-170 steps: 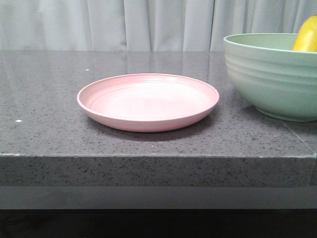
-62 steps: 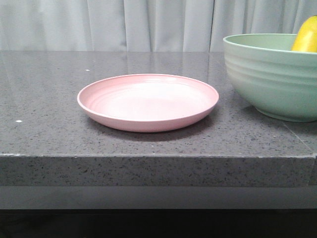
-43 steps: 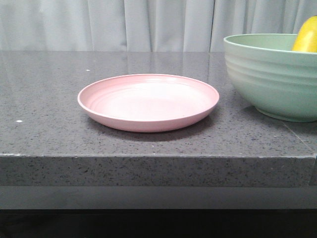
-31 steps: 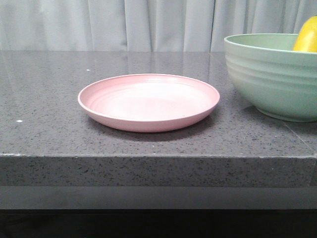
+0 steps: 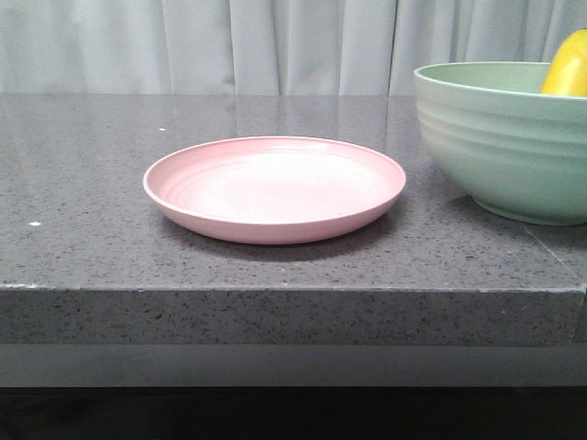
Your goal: Transfer banana from pink plate to green bowl
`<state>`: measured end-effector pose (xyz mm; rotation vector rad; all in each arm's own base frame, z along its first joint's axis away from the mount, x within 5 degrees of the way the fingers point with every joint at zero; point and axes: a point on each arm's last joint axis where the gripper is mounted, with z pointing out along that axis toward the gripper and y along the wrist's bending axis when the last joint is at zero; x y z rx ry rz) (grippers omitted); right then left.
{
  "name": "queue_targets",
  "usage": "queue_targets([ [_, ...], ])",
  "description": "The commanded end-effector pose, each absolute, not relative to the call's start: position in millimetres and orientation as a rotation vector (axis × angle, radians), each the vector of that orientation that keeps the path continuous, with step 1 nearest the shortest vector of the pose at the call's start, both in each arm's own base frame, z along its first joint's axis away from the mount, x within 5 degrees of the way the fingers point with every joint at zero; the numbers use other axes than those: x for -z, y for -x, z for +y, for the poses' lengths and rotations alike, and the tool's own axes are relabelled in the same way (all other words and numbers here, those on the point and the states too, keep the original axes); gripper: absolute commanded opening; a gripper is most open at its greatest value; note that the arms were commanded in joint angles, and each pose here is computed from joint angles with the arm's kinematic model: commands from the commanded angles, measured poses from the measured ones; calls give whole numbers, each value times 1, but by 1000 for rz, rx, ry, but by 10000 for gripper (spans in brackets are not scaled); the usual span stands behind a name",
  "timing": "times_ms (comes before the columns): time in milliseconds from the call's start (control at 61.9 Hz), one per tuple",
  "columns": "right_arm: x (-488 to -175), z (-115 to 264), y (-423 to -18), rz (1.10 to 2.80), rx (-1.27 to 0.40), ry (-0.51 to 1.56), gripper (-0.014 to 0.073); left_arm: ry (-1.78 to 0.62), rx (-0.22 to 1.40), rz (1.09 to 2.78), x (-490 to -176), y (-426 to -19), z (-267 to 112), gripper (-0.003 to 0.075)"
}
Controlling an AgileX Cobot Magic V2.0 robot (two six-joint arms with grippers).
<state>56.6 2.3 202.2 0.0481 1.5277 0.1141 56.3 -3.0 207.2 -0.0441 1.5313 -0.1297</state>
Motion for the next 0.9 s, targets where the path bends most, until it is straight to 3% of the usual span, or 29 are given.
queue_targets([
  [0,-211,2,-54,1423,-100,-41,-71,46,146,1433,-214,-54,-3,-20],
  [888,-211,0,-54,1423,-73,-57,-71,46,146,1433,-214,-54,-3,-20],
])
